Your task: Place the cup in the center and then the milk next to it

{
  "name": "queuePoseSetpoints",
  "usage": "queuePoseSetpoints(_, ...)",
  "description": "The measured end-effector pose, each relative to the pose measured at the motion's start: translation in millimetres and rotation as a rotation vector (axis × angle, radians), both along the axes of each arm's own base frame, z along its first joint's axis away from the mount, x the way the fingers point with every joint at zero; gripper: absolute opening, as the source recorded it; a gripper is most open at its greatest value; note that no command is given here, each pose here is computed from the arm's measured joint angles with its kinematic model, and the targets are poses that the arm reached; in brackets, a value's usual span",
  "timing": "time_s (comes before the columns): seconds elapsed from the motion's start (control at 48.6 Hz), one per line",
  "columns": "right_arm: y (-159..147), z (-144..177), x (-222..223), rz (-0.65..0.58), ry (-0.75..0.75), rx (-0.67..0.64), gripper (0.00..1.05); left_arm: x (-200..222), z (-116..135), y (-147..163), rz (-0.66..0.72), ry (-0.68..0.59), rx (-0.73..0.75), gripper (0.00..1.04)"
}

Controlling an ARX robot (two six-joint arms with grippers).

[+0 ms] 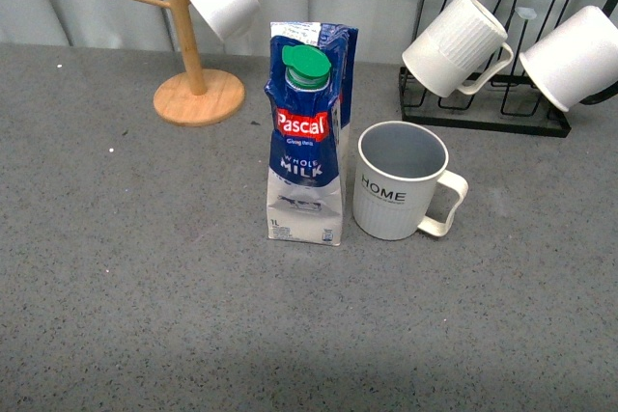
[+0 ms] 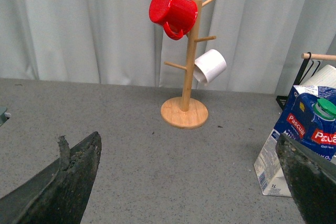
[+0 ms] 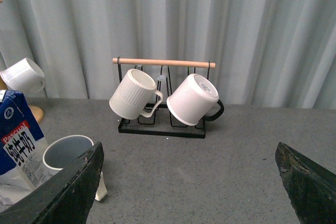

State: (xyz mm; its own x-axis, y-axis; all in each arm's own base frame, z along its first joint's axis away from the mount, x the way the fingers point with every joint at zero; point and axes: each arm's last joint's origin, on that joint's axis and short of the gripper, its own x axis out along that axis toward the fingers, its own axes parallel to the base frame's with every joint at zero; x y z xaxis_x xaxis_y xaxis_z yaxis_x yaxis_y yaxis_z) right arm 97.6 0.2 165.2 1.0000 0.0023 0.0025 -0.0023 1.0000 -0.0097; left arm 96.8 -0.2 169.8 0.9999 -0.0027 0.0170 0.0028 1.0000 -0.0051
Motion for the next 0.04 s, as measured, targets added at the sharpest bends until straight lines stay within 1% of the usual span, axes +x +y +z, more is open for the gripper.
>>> queuePoseSetpoints(0.041,0.0,0.0,0.0,0.0,0.0,0.0,0.96,0.0,0.0,0.0,0.0,0.0,0.0,0.98)
